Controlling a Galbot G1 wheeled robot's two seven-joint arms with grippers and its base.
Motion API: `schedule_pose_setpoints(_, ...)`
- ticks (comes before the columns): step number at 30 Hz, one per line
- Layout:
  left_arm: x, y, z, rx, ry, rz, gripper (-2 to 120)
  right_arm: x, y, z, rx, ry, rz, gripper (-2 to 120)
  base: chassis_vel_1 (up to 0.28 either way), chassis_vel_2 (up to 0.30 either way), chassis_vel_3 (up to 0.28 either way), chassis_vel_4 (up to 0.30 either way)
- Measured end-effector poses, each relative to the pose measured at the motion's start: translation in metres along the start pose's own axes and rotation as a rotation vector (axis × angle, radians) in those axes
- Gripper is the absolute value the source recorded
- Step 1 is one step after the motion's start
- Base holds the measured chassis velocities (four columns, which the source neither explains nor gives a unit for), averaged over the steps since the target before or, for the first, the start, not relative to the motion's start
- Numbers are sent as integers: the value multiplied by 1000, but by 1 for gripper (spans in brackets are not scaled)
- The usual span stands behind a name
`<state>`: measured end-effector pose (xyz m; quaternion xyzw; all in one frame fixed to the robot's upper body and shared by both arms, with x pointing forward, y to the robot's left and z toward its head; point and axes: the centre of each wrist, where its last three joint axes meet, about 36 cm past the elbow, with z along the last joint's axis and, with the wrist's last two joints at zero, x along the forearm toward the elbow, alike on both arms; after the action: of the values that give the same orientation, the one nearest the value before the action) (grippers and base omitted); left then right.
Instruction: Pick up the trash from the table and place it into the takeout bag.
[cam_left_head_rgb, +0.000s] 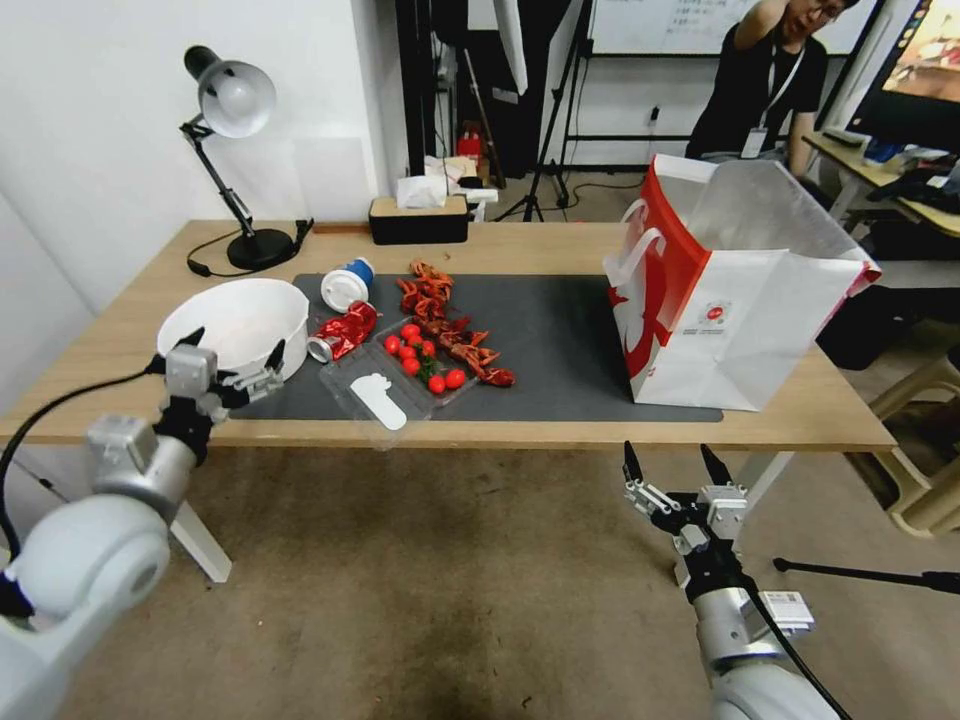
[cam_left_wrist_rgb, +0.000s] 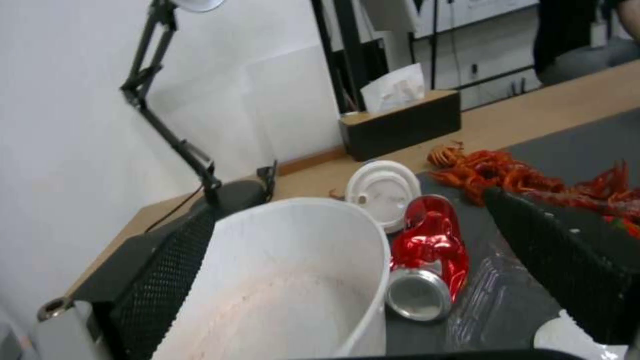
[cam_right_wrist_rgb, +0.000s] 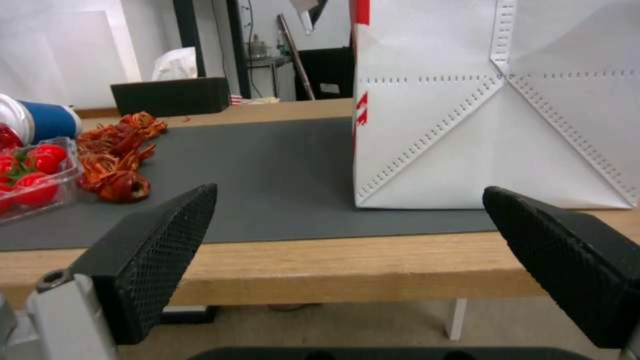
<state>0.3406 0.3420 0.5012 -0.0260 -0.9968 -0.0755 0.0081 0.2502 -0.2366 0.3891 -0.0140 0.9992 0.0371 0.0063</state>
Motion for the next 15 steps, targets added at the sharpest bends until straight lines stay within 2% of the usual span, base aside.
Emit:
schedule_pose_setpoints(1, -13, 10, -3, -18, 6, 17, 100, 0, 0, 0, 1, 2, 0, 100, 0, 0, 0, 0)
schedule_pose_setpoints(2, -13, 10, -3, -18, 6, 17, 100, 0, 0, 0, 1, 2, 0, 100, 0, 0, 0, 0)
schedule_pose_setpoints(4, -30, 25, -14, -55, 11, 72, 100, -5, 0, -1, 9, -2, -4, 100, 0, 0, 0, 0)
schedule_pose_setpoints(5, -30, 25, -14, -55, 11, 72, 100, -5, 0, -1, 9, -2, -4, 100, 0, 0, 0, 0)
schedule_pose_setpoints(7, -45, 35, -30, -91, 42, 144, 100, -6, -2, -2, 16, -1, 1, 100, 0, 0, 0, 0)
schedule_pose_setpoints(8, -45, 35, -30, -91, 42, 144, 100, -6, -2, -2, 16, -1, 1, 100, 0, 0, 0, 0)
schedule_pose_setpoints(10, -67, 45, -46, -126, 97, 249, 100, -5, -4, -2, 20, 3, 9, 100, 0, 0, 0, 0)
schedule_pose_setpoints(12, -73, 47, -49, -137, 103, 268, 100, -5, -4, -2, 20, 4, 10, 100, 0, 0, 0, 0)
schedule_pose_setpoints(13, -84, 48, -54, -158, 111, 284, 100, -4, -3, -2, 20, 6, 11, 100, 0, 0, 0, 0)
schedule_pose_setpoints(14, -95, 48, -66, -160, 149, 290, 100, -4, -3, -2, 20, 7, 12, 100, 0, 0, 0, 0)
schedule_pose_setpoints(15, -95, 48, -66, -160, 149, 290, 100, -4, -3, -2, 20, 7, 12, 100, 0, 0, 0, 0)
